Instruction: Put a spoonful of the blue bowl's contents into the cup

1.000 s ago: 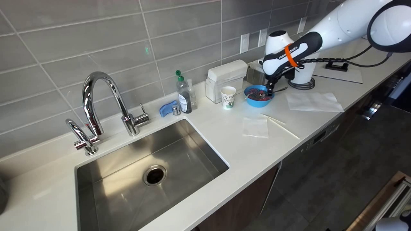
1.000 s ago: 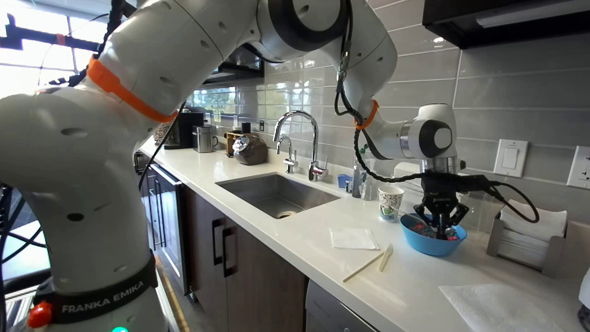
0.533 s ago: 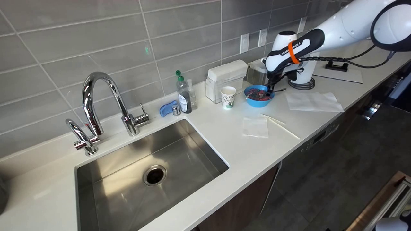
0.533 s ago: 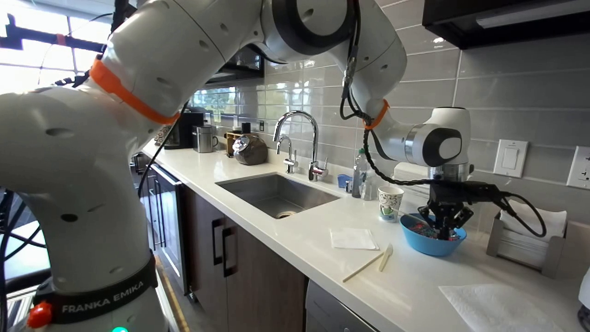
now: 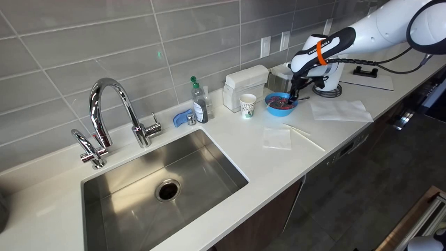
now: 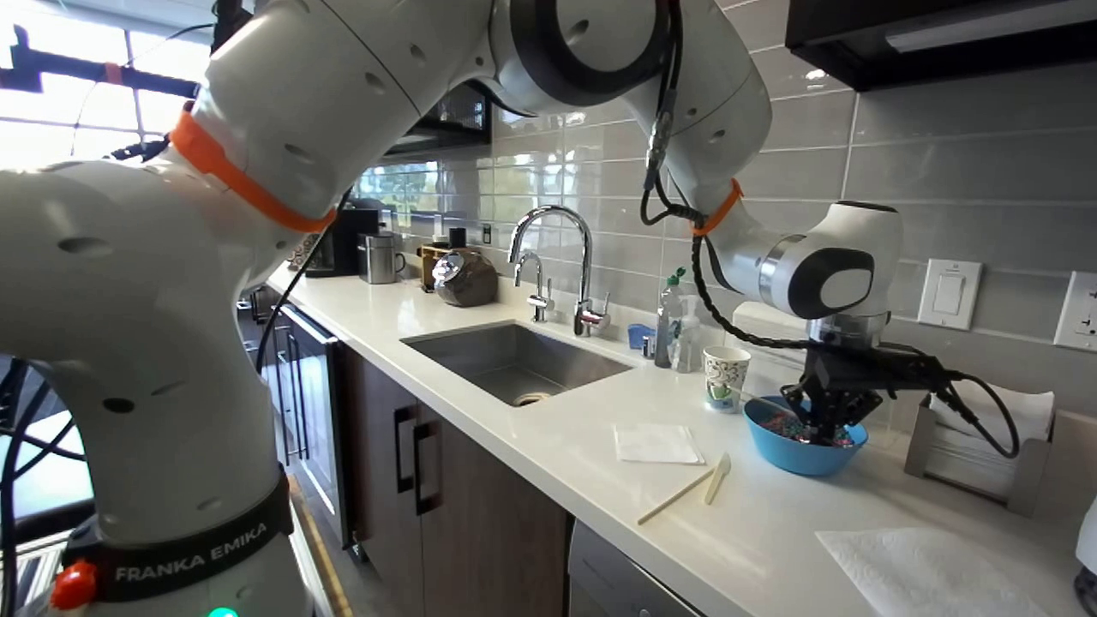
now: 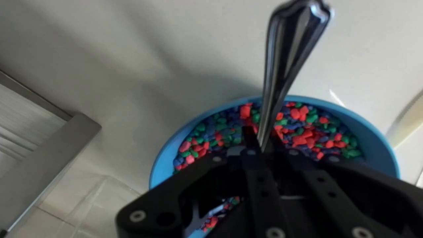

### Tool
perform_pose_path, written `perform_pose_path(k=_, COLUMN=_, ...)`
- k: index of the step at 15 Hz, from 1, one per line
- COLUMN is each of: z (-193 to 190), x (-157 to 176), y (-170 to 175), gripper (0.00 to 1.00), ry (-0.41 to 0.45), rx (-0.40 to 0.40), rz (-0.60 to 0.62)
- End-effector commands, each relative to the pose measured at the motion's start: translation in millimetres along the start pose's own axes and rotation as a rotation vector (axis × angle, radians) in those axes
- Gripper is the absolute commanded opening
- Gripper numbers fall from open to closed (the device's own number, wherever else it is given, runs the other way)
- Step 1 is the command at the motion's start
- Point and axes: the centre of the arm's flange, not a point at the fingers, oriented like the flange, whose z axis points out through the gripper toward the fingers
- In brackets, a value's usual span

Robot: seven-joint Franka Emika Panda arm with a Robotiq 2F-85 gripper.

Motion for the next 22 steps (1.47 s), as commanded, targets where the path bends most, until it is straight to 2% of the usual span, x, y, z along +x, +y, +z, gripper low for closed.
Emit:
perform_pose_path(k=1, z=0, x=-12, y=2, gripper=0.02, ry=0.065, rx=0.024, rz=-0.029)
perform_pose_path(k=9, z=-14, x=-25, y=5, gripper=0.02, ry=0.112, rx=0.041, rz=-0.078)
perform_pose_path(k=22, z=-70, x=-11, y=-8, gripper=0.02, ry=0.092, rx=0.01, rz=-0.097)
